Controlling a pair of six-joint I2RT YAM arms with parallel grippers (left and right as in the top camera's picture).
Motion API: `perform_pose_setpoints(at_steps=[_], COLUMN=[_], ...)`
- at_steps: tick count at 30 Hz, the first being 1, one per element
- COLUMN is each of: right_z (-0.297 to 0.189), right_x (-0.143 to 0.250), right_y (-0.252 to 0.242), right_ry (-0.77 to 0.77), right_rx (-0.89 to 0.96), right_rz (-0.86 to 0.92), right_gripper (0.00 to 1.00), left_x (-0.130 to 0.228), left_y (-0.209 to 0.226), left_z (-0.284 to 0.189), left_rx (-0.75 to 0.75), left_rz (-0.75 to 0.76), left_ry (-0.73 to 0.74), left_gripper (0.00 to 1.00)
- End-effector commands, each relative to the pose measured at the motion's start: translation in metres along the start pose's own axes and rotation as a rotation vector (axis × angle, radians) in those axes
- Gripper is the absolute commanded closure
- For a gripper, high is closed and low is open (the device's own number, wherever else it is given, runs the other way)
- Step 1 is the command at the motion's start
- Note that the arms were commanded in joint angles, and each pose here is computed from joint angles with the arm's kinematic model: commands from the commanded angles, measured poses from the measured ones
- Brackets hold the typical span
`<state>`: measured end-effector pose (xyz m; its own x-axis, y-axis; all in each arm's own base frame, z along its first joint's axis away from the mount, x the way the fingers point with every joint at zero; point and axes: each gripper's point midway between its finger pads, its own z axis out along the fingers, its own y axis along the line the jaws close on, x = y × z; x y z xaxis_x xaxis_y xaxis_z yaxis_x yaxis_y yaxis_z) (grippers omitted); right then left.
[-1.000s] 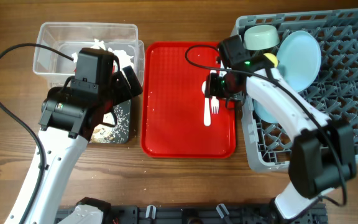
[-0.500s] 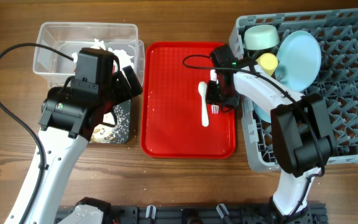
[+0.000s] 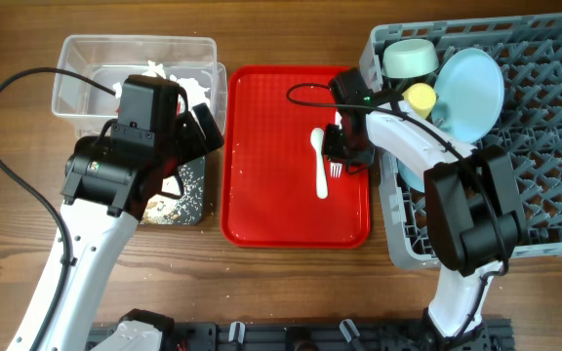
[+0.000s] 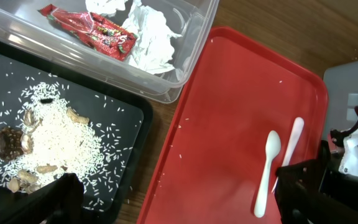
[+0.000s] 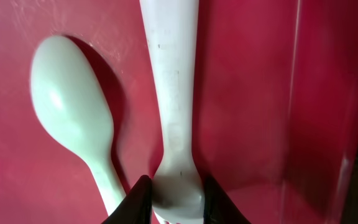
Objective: Sort waste into correct bins and load items into the dishwasher rack
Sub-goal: 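Reach right gripper to the white fork and grasp it, then carry the white fork into the rack and release it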
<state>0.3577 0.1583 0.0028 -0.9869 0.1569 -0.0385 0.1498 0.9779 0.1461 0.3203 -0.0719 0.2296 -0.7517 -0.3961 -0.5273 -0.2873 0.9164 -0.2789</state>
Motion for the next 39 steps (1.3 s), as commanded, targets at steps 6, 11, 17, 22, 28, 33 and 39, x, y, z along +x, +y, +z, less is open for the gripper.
perform_pose_setpoints(at_steps=[6, 11, 17, 22, 28, 33, 39], right_z=[-0.065, -0.112, -0.173, -0.174, -0.152, -0.133, -0.143], right_x=[-0.009, -0.004, -0.005, -0.022, -0.041, -0.045, -0.041], right_y=[0.010, 0.016, -0.032, -0.081, -0.097, -0.097, -0.076], right_ry=[-0.113, -0.191, -0.348, -0.373, -0.355, -0.318, -0.322], right_rx=[-0.059, -0.109, 0.052, 0.204, 0.239, 0.241, 0.122], right_rz=[-0.067, -0.157, -0.182, -0.178, -0.225, -0.227, -0.240], right_gripper=[0.96, 0.96, 0.96, 0.95, 0.85, 0.41, 0.27], left_x=[-0.002, -0.002, -0.002, -0.002, -0.002, -0.002, -0.002], left_y=[0.000, 0.000, 0.000, 0.000, 0.000, 0.000, 0.000], left_z=[-0.001, -0.001, -0.001, -0.001, -0.001, -0.001, -0.001], left_rx=[0.004, 0.004, 0.004, 0.004, 0.004, 0.004, 0.004], left_rz=[-0.001, -0.001, -0.001, -0.001, -0.001, -0.001, -0.001], left_ry=[-0.005, -0.005, -0.005, -0.005, -0.005, -0.005, -0.005], left_gripper=[0.00, 0.00, 0.00, 0.00, 0.00, 0.00, 0.00])
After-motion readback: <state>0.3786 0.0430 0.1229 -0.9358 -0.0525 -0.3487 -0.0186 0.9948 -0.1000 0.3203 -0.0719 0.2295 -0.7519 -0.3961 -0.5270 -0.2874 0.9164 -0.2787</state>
